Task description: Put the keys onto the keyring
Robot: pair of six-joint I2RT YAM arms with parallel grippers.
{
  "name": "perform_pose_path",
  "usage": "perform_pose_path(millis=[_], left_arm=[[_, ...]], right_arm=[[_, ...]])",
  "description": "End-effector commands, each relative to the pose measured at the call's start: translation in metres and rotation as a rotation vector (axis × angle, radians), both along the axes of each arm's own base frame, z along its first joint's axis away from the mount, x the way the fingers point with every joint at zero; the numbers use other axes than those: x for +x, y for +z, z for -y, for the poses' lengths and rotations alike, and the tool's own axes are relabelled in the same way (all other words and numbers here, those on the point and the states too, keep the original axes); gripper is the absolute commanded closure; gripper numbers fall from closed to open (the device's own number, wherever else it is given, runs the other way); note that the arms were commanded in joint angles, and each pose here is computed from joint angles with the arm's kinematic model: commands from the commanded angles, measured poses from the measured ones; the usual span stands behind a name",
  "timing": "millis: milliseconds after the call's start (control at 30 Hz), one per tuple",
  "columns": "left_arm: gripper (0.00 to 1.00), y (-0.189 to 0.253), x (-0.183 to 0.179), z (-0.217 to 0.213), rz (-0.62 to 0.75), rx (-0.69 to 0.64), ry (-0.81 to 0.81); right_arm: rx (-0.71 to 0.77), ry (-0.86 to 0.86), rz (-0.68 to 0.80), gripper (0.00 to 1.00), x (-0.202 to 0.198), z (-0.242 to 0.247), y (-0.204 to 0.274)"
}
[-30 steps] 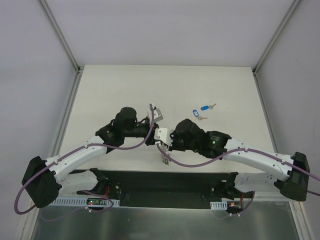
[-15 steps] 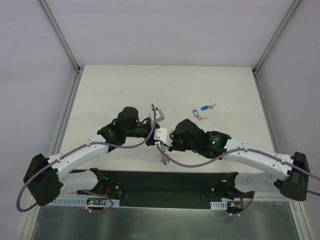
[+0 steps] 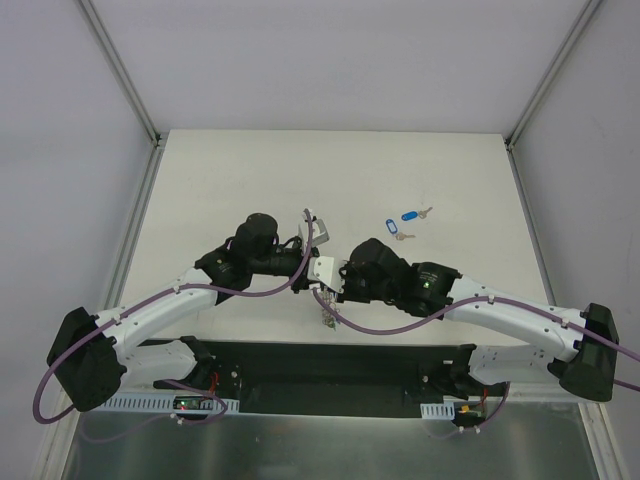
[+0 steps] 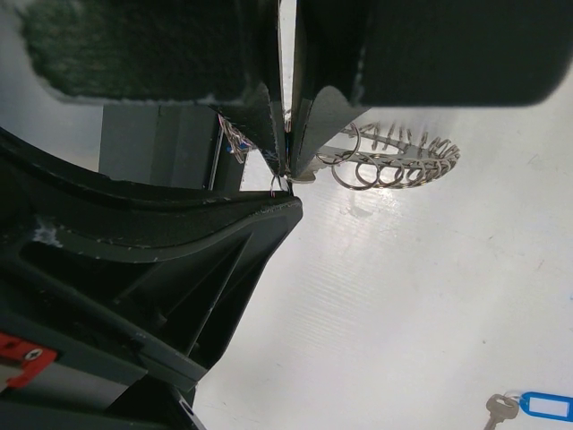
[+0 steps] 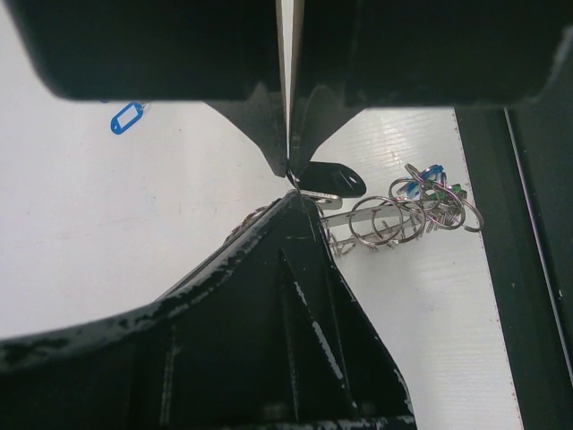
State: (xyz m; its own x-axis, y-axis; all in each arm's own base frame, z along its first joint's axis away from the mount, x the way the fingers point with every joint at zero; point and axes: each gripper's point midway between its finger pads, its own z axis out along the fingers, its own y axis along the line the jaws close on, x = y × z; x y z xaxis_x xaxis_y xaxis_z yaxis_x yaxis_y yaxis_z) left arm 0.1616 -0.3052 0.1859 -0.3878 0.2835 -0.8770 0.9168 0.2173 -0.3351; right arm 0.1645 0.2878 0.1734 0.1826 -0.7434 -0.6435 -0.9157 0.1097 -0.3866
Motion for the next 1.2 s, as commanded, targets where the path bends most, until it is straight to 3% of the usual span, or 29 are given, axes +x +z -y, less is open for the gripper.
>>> perform_pose_path(millis=[0, 200, 467, 867, 1167], left_arm=[[1.0, 0.013, -0.003, 0.004, 0.027, -0.018, -0.032], [1.0, 0.026, 0.008, -0.005, 0.126, -0.039, 0.051], [1.0, 0.052, 0.018, -0.018, 0.279, -0.192, 0.181], [1.0, 0.056, 0.016, -0.022, 0.307, -0.235, 0.197], [1.0, 0.066, 0.015, -0.019, 0.334, -0.33, 0.212]], right_arm=[[0.086, -0.012, 0.06, 0.99, 0.008, -0.011, 0.033], [0.106, -0.026, 0.066, 0.99, 0.008, -0.008, 0.035], [0.131, -0.044, 0.05, 0.99, 0.006, -0.005, 0.027], [0.169, -0.07, 0.017, 0.99, 0.001, -0.002, 0.016], [0.317, -0.039, -0.085, 0.99, -0.014, -0.029, 0.015]])
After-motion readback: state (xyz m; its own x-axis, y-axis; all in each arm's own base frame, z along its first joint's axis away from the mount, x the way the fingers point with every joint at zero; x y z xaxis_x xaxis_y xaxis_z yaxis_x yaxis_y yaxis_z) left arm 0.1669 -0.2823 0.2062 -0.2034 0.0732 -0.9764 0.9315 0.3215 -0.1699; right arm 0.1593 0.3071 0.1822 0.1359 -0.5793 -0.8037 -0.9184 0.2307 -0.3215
